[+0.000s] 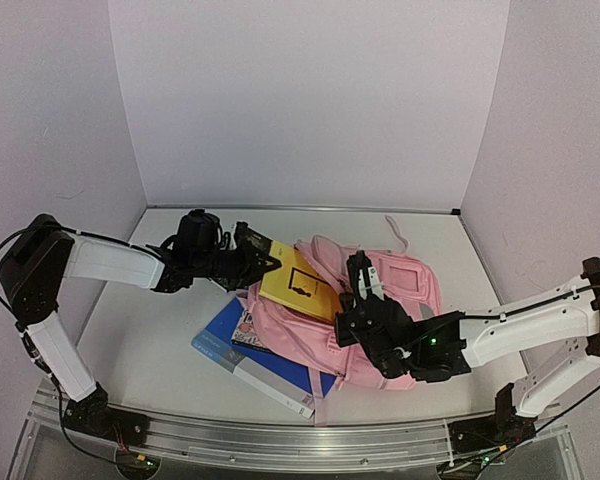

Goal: Pack the student bag
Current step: Place the book in the student bag.

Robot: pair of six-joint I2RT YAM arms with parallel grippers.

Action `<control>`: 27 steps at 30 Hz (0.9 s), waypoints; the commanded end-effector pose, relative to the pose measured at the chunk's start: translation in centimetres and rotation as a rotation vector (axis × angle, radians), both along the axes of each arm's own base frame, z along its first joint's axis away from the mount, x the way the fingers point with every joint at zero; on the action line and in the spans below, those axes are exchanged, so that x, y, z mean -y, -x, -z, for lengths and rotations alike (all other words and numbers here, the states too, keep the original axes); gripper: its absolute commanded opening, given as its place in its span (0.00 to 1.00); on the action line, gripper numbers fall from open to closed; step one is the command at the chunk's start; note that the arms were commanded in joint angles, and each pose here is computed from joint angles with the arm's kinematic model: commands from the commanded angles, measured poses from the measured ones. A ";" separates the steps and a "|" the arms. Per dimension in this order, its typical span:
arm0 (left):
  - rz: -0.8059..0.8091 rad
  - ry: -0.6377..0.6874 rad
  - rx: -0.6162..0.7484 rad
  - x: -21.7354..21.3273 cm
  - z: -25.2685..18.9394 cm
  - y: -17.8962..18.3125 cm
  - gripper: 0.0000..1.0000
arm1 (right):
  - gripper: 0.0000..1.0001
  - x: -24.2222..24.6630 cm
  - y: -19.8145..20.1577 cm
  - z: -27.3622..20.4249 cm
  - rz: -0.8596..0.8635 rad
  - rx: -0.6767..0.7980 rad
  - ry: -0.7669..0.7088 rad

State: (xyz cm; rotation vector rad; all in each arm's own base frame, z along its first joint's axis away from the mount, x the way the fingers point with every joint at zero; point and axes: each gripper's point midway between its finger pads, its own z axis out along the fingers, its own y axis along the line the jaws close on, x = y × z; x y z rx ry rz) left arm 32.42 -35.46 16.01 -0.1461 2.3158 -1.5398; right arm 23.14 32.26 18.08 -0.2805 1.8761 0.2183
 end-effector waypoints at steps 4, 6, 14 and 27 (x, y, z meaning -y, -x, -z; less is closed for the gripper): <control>0.046 -0.026 0.246 4.1 -5.0 -1.2 0.25 | 0.00 -1.7 -0.5 -6.0 0.037 0.081 -0.221; 0.048 -0.132 0.252 3.3 -4.2 -1.2 0.37 | 0.00 -1.6 -0.4 -6.1 0.038 0.082 -0.222; 0.031 -0.383 0.342 -1.1 -4.9 -0.1 0.66 | 0.00 -1.6 -0.5 -5.8 0.045 0.084 -0.210; 0.178 -0.380 0.263 2.3 -0.8 1.8 0.46 | 0.00 -1.8 -0.5 -5.6 0.040 0.081 -0.207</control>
